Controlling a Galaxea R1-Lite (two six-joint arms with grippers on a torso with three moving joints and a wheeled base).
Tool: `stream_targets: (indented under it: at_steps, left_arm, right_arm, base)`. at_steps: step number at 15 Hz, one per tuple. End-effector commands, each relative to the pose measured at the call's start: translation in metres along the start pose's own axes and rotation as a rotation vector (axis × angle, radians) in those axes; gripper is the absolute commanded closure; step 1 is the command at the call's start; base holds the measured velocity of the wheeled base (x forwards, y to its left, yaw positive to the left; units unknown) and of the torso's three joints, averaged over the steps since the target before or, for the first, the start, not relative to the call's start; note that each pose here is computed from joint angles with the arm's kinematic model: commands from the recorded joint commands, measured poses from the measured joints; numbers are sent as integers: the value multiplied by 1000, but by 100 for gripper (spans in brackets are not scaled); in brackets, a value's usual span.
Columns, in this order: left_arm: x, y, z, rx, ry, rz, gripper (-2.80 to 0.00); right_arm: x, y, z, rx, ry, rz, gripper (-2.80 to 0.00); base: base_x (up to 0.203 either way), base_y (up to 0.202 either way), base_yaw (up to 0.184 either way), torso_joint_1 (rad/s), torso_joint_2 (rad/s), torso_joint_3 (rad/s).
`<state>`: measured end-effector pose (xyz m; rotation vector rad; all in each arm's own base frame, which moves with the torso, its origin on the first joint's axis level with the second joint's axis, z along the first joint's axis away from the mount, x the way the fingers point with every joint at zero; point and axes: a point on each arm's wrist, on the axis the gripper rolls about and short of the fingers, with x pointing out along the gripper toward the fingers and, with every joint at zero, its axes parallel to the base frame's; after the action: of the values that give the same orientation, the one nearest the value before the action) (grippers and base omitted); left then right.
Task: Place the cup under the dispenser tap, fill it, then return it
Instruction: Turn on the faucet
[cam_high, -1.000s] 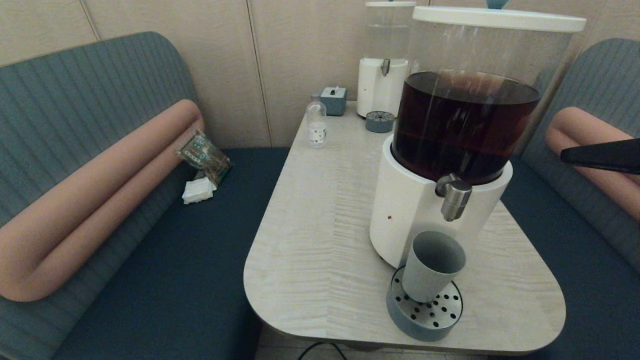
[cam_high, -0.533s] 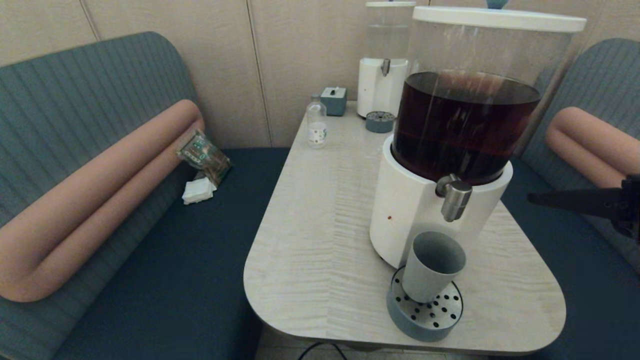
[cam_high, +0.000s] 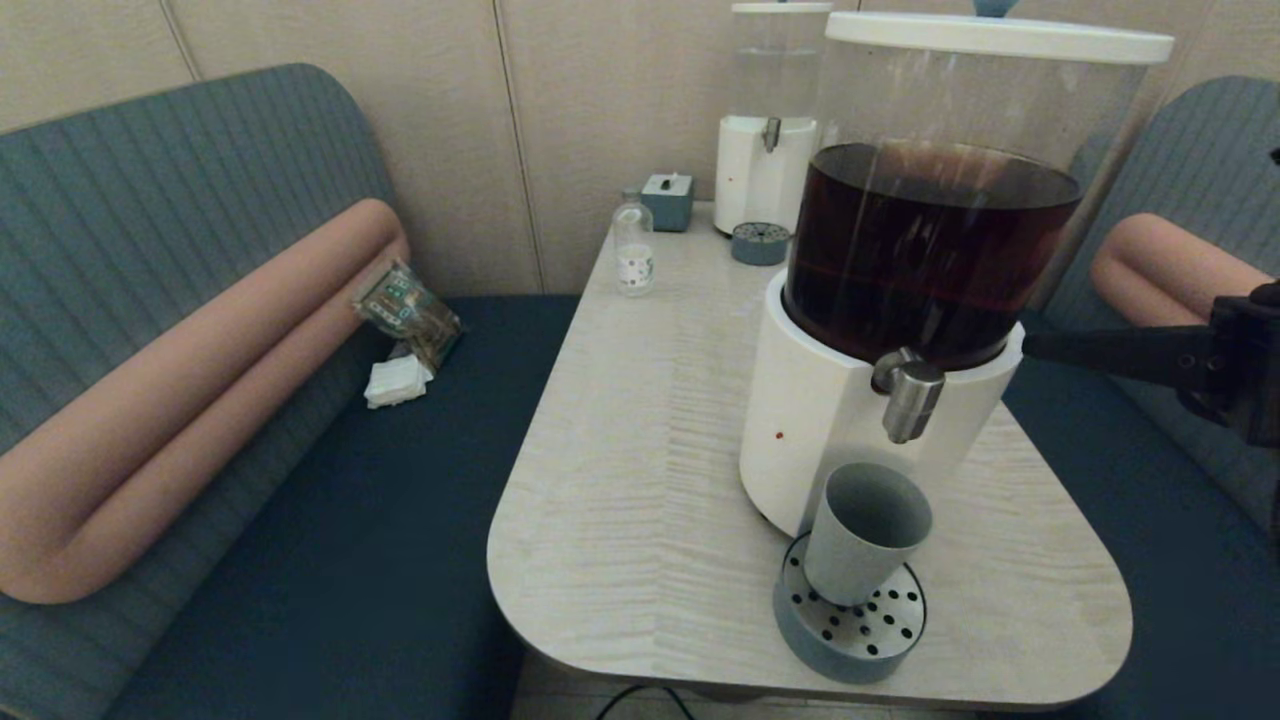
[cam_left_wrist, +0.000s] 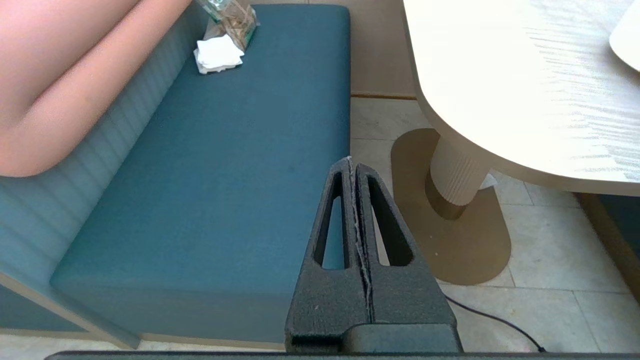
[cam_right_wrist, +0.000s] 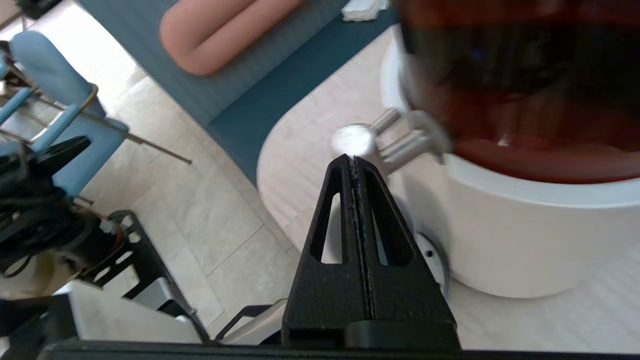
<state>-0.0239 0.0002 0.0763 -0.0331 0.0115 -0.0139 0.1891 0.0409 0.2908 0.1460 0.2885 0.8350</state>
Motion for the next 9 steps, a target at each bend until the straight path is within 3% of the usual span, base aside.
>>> stream_targets:
  at_steps: [1, 6, 9]
  left_arm:
    - [0, 0, 0, 1, 1, 0, 0]
    - [0, 0, 0, -1, 0, 0, 0]
    - [0, 0, 0, -1, 1, 0, 0]
  right_arm:
    - [10, -10, -3, 23, 30, -6, 0]
    - [22, -7, -8, 10, 73, -198, 0]
    - [29, -5, -10, 7, 91, -217, 0]
  base:
    - [0, 0, 0, 0, 0, 0]
    - [0, 0, 0, 0, 0, 0]
    - [0, 0, 0, 0, 0, 0]
